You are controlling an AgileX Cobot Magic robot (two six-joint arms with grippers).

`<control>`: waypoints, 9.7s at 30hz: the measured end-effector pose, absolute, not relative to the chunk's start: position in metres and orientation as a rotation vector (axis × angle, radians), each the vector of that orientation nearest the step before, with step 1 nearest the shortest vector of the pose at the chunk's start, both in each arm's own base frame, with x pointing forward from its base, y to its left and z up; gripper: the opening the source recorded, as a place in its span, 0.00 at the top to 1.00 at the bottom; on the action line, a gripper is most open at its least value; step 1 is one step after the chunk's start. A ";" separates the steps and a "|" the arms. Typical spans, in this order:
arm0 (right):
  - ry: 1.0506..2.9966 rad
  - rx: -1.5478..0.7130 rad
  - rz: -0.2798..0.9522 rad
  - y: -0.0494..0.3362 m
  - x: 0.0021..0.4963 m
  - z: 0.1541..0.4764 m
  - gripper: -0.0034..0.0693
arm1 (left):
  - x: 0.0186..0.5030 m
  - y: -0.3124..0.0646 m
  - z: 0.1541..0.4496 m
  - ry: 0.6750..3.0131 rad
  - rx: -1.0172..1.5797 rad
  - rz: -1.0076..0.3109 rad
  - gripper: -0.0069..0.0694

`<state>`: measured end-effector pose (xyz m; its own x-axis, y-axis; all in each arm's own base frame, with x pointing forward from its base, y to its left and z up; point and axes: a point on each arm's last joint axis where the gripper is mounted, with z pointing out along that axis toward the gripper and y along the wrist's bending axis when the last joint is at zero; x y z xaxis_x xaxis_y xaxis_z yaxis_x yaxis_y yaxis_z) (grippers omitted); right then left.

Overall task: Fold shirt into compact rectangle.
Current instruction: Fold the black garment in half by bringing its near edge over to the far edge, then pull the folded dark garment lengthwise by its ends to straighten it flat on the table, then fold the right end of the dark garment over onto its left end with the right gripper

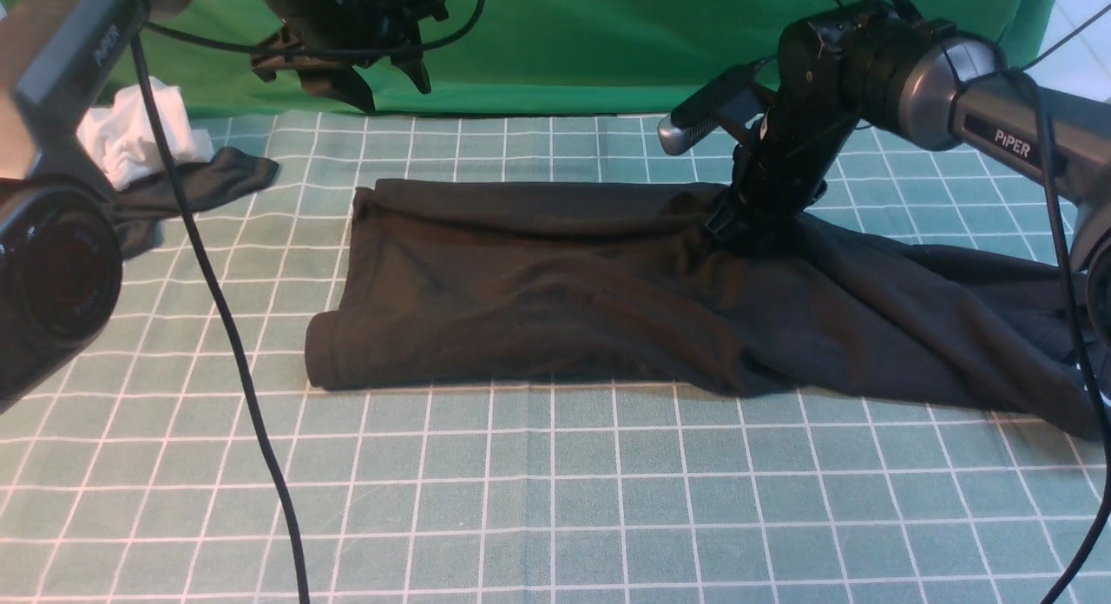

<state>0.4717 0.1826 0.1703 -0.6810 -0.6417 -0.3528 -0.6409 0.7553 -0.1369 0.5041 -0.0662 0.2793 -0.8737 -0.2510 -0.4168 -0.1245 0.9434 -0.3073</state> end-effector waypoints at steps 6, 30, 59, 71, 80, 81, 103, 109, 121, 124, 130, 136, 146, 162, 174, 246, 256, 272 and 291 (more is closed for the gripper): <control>2.486 -0.929 -0.054 0.180 0.481 0.174 0.90 | 0.505 -0.066 0.280 2.627 -0.264 -0.375 0.40; 2.677 -0.375 -0.124 0.066 0.471 0.293 0.60 | 0.500 -0.065 0.277 2.684 -0.236 -0.346 0.40; 2.953 -0.073 -0.109 -0.015 0.305 0.169 0.67 | 0.500 -0.067 0.277 2.691 -0.204 -0.363 0.40; 2.808 0.154 -0.144 -0.066 0.329 0.198 0.91 | 0.501 -0.067 0.273 2.700 -0.205 -0.362 0.40; 2.667 0.183 -0.181 -0.089 0.356 0.190 0.82 | 0.502 -0.068 0.268 2.709 -0.208 -0.372 0.40; 2.667 0.174 -0.194 -0.090 0.358 0.186 0.79 | 0.502 -0.068 0.268 2.709 -0.209 -0.376 0.40; 2.769 0.256 0.202 -0.089 0.392 0.210 0.93 | 0.496 -0.068 0.287 2.671 -0.137 -0.371 0.40; 2.847 0.253 0.118 -0.097 0.404 0.150 0.93 | 0.497 -0.066 0.287 2.672 -0.155 -0.345 0.40; 2.777 0.305 -0.137 -0.137 0.382 0.223 0.88 | 0.497 -0.062 0.286 2.672 -0.214 -0.311 0.40; 2.813 0.318 -0.130 -0.138 0.375 0.228 0.73 | 0.497 -0.062 0.286 2.672 -0.214 -0.309 0.40; 2.869 0.325 -0.111 -0.139 0.378 0.199 0.37 | 0.497 -0.062 0.286 2.672 -0.214 -0.309 0.40; 2.885 0.354 -0.071 -0.142 0.391 0.158 0.30 | 0.497 -0.062 0.286 2.672 -0.214 -0.309 0.40; 2.875 0.357 0.069 -0.136 0.399 0.144 0.73 | 0.497 -0.062 0.283 2.681 -0.190 -0.306 0.46; 2.819 0.297 0.065 -0.129 0.384 0.200 0.88 | 0.387 -0.055 0.237 3.055 -0.129 -0.297 0.89; 2.825 0.297 0.068 -0.128 0.384 0.200 0.88 | 0.376 -0.060 0.199 3.058 -0.237 -0.399 0.54; 2.775 0.421 -0.140 -0.154 0.294 0.338 0.89 | 0.314 -0.107 0.262 2.898 0.170 -0.510 0.34; 2.646 0.268 0.195 -0.061 0.313 0.372 0.89 | 0.334 -0.103 0.330 2.656 0.228 -0.390 0.55; 2.678 -0.433 0.582 0.204 0.303 0.333 0.89 | 0.353 -0.045 0.334 2.599 -0.055 -0.622 0.89; 2.790 -0.627 0.614 0.308 0.296 0.223 0.29 | 0.355 -0.028 0.330 2.603 -0.052 -0.725 0.89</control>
<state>0.2964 0.3077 0.2235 -0.8858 -0.3593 -0.2938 -0.4494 0.8221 0.3495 0.3555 -0.0284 0.3301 -0.9043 -0.1492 -0.4000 0.0790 0.8623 -0.5003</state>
